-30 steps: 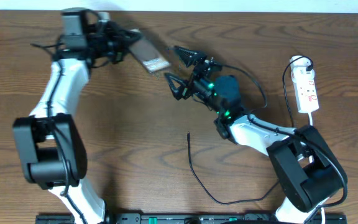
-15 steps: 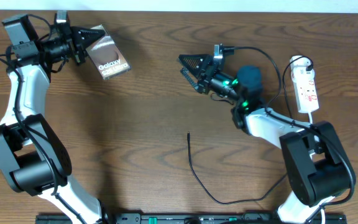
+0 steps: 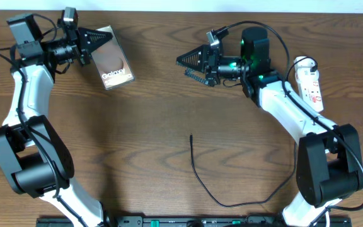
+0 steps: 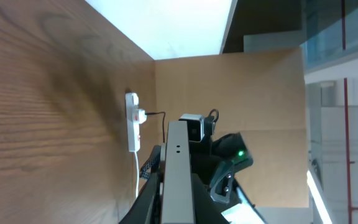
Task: Plug charger to phone and switch on socket
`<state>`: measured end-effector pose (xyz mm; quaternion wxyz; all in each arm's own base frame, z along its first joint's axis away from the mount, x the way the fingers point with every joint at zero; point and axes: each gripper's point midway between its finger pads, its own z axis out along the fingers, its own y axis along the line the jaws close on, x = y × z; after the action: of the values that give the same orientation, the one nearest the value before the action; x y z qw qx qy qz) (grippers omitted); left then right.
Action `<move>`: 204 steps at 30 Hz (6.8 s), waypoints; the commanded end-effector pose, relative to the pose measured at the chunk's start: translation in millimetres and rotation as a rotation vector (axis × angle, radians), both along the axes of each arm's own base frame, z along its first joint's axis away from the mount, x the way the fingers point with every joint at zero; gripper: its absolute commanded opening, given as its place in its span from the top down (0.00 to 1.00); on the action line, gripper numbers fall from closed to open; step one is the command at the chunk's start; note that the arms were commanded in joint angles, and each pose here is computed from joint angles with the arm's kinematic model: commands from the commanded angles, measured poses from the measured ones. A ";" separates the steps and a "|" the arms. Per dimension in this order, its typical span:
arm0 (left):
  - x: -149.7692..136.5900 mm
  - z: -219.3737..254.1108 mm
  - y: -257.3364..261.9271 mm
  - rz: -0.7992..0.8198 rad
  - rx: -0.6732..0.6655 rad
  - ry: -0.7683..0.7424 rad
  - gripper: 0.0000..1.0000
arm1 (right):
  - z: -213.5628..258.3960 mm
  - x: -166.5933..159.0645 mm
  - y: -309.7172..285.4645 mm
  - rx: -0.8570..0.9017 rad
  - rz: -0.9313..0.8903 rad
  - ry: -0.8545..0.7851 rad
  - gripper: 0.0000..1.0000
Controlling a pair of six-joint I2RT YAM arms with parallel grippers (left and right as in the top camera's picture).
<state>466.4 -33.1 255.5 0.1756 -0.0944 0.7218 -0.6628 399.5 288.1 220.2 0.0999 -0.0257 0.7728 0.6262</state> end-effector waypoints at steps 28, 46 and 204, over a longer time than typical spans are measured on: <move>-9.7 21.8 -5.1 -0.048 0.022 -0.141 0.92 | -126.9 -105.4 -33.3 -1.203 -0.208 0.163 0.01; -8.2 20.7 -5.0 -0.040 0.029 -0.142 0.93 | -189.4 -140.9 -35.5 -1.299 -0.085 0.304 0.01; -8.6 18.4 -5.0 -0.044 0.057 -0.212 0.92 | -234.9 -158.7 -60.5 -1.296 0.193 0.445 0.99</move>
<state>466.4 -35.3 255.3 0.2305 -0.0305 0.7275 -0.6455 240.5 242.7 -2.3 -0.1683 -0.0276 0.9811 0.0912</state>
